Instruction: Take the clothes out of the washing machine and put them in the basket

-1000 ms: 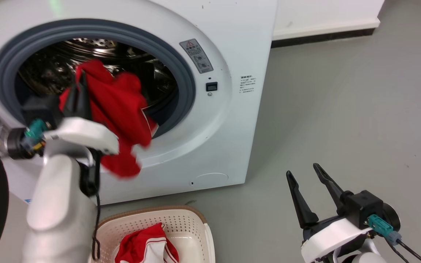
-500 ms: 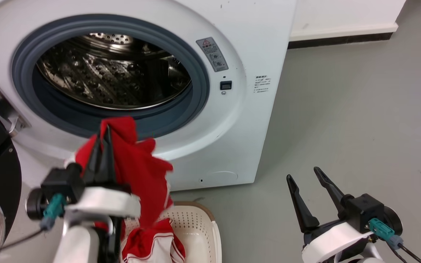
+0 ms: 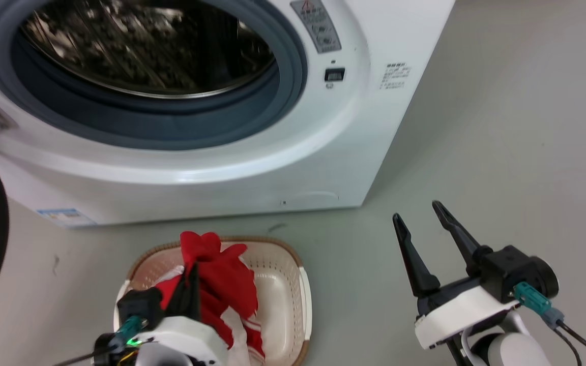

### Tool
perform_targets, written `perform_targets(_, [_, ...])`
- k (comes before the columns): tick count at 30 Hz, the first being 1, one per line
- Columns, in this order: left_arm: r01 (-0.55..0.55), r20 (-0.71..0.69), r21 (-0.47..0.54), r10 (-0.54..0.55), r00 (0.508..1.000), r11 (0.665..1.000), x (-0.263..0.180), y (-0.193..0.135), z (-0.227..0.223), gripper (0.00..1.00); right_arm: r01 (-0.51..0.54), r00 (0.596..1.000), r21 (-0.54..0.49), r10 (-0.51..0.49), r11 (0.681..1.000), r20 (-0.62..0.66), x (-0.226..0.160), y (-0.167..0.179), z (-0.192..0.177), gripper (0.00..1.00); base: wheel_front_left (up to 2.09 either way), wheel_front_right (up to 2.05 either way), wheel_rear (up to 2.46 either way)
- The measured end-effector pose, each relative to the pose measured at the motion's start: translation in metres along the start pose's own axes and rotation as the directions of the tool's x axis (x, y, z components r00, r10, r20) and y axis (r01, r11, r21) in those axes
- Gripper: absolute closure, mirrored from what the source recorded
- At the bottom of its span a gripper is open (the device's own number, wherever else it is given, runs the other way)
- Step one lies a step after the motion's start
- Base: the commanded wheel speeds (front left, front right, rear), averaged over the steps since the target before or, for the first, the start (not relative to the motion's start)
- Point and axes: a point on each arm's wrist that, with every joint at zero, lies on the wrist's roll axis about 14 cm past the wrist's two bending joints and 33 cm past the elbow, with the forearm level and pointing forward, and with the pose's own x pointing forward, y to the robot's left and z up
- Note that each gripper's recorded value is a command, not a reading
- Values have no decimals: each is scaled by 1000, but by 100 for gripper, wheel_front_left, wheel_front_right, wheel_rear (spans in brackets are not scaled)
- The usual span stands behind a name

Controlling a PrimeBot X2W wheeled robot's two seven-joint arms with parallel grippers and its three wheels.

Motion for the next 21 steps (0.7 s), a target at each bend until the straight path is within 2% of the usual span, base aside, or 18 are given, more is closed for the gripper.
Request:
perform_targets(5, [30,-178,-21,-34,983,999,18,-3,-60,100,-6,999,6,6,1000,-36,17,-3,-17,0,0,0,0])
perform_targets(11, [67,-358,-23,-71,931,997,43,-6,-121,100,-21,996,10,22,1000,-82,40,-6,-42,0,0,0,0])
perform_targets(21, [56,-614,-9,-50,788,998,61,6,-215,100,18,985,29,-12,999,-172,61,-28,-95,0,0,0,0])
